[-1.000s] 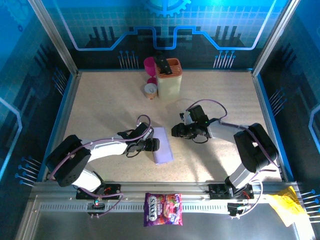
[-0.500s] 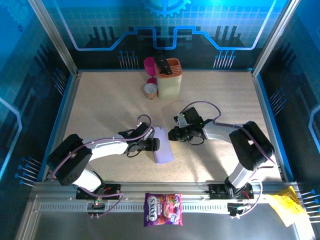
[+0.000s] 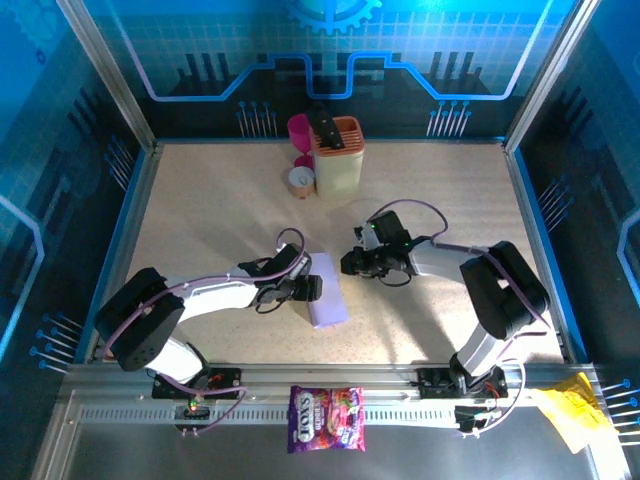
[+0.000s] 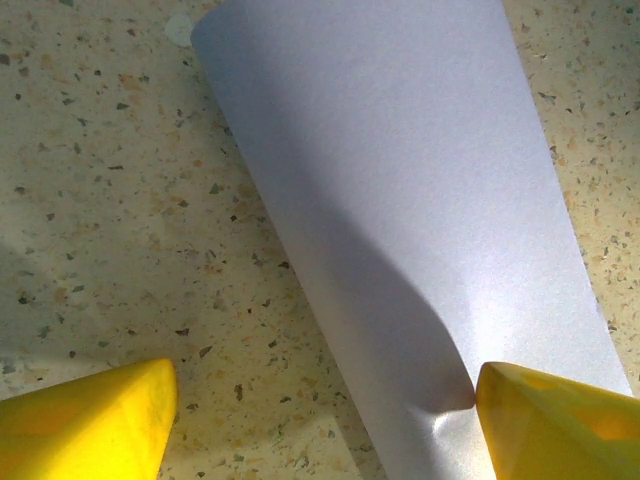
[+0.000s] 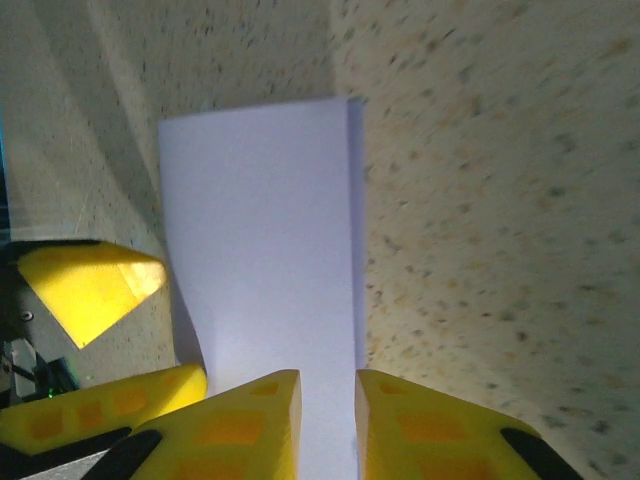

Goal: Fold a paper plane with a square sheet of paper (pick it up from the middle)
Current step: Hold the square sheet of paper at the center of the table.

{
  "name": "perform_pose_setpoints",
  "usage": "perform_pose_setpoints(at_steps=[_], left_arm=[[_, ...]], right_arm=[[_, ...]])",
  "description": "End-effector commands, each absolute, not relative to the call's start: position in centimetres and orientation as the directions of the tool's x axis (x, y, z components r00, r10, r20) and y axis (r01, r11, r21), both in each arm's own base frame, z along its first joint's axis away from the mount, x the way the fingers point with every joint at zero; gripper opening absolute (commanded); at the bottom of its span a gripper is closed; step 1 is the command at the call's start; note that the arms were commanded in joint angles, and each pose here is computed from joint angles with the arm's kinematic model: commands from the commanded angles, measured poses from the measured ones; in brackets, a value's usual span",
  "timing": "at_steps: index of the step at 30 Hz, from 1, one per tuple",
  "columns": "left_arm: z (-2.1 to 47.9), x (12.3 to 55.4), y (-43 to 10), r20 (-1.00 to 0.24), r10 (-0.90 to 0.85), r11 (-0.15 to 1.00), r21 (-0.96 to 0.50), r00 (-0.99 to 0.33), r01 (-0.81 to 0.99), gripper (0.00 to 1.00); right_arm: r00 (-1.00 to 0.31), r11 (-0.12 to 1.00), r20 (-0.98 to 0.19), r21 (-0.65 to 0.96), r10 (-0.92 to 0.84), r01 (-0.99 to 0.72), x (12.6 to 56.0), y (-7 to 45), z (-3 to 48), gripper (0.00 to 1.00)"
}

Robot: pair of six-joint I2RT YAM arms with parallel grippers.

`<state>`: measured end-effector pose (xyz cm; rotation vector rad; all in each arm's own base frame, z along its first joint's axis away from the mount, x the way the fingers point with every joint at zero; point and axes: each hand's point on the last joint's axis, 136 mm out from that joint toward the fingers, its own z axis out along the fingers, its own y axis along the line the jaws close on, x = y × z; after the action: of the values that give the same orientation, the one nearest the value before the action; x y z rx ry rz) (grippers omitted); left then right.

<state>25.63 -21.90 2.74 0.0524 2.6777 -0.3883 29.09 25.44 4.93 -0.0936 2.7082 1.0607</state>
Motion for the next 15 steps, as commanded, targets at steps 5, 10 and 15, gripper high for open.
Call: perform_pose_setpoints(at_steps=[5, 10, 15], left_arm=[[2.2, 25.6, -21.9, -0.413, -0.015, 0.966, -0.241, -0.911, 0.094, 0.8], [1.9, 25.6, -21.9, -0.409, -0.013, 0.968, -0.234, -0.913, 0.091, 0.8], [1.9, 25.6, -21.8, -0.412, -0.011, 0.969, -0.231, -0.911, 0.092, 0.8]], right_arm=[[-0.963, 0.73, -0.262, 0.669, 0.062, -0.135, 29.6, 24.5, 6.2, 0.23], [-0.966, 0.711, -0.255, 0.685, 0.028, -0.161, 29.1, 25.4, 6.1, 0.23], [-0.965, 0.712, -0.26, 0.672, -0.034, -0.206, 28.3, 26.8, 5.8, 0.23]])
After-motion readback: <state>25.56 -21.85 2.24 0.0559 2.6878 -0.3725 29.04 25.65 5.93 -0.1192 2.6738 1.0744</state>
